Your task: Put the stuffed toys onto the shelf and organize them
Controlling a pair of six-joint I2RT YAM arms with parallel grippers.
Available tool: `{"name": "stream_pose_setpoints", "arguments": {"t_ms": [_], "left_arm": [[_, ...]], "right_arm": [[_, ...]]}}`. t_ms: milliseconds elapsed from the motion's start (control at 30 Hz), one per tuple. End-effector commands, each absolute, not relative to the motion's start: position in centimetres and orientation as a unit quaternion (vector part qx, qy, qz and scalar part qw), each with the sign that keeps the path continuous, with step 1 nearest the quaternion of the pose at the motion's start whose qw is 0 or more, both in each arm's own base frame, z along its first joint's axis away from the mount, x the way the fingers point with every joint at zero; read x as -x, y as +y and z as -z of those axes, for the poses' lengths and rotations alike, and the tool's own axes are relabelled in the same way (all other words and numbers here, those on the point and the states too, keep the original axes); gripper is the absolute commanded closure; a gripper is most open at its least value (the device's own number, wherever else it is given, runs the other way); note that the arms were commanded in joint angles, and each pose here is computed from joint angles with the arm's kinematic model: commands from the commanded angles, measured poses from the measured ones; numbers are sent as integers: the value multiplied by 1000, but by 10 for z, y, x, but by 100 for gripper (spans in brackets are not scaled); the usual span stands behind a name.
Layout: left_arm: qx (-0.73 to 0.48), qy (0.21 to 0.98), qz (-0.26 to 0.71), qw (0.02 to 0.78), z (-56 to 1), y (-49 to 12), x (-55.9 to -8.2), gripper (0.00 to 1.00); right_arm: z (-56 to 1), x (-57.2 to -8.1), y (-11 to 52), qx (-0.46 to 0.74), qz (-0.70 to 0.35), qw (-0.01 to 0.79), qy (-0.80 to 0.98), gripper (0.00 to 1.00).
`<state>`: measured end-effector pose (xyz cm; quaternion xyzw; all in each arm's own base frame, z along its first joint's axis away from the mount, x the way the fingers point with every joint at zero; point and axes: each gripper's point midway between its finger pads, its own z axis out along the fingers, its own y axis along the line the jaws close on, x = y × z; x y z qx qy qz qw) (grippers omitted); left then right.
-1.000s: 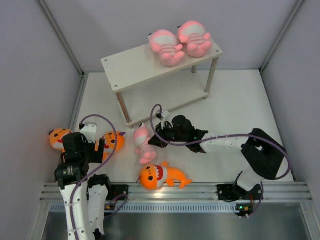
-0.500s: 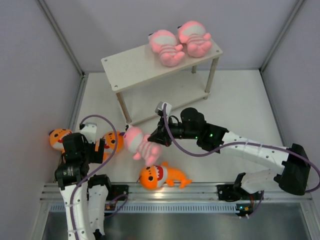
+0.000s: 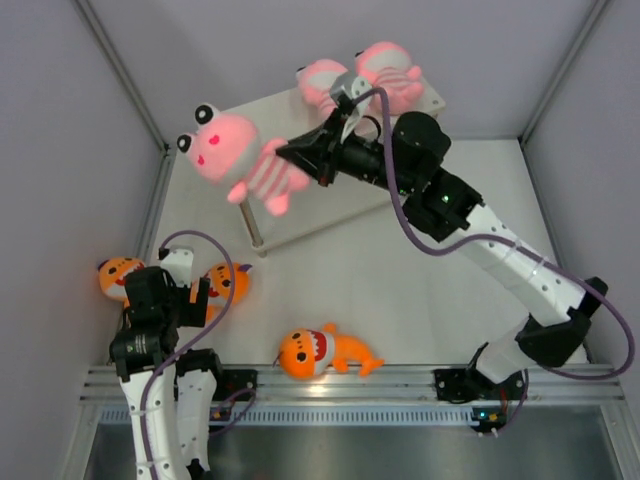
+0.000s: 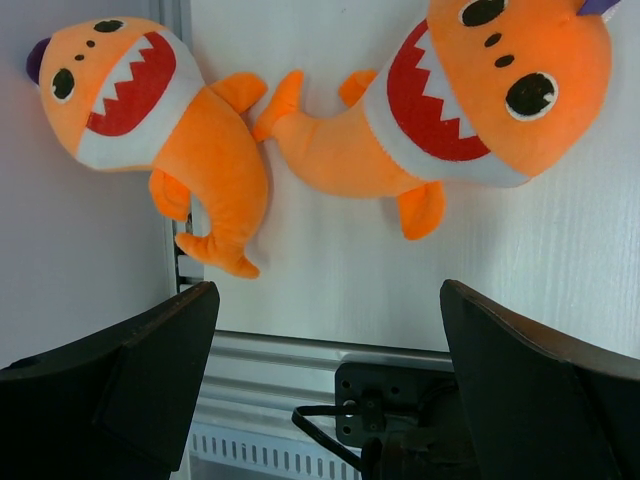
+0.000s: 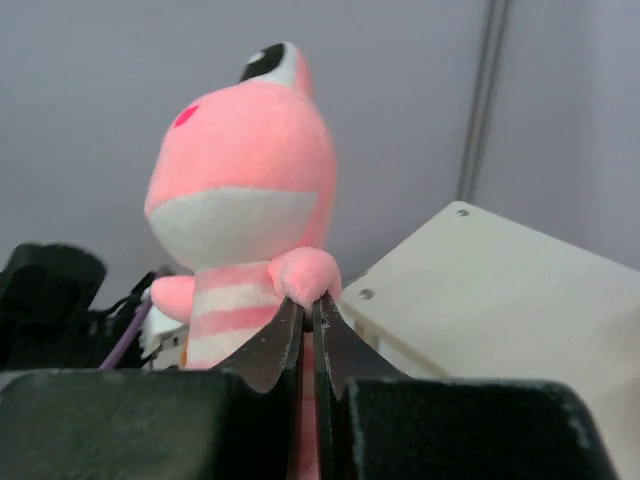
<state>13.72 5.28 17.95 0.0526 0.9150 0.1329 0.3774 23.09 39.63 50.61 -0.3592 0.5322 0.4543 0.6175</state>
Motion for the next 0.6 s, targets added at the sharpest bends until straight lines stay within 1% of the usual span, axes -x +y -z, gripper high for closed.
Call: {"name": "stream_pose_setpoints", "arguments": {"t_ms": [0,33,100,133,200,233,367,567], "left_arm": [[-49,906,-138,397,-186,54,-141,2],[-48,906,-137,397,-186,54,-141,1],[-48,906,-137,398,-186,54,-141,1],[-48,906,-137,398,-186,54,-141,1],[-49,905,-136,399,-186,53,-141,1],[-49,905,-137,399,-186,53,-140,1],[-50,905,-137,400,-186,53,-141,1],[-49,904,-137,401,-186,53,-140,2]], "right_arm": [[-514,-290,406,311,-450,633,548,100],[-497,-316,413,297,-446,623,570,100],[-500,-340,411,270,-449,626,578,100],[-485,-356,417,263,-447,618,590,100],[-480,-370,419,250,-450,617,596,100],[-468,-383,420,235,-451,607,610,100],[-455,-404,416,188,-449,603,632,100],[-456,-412,408,116,-461,604,640,100]]}}
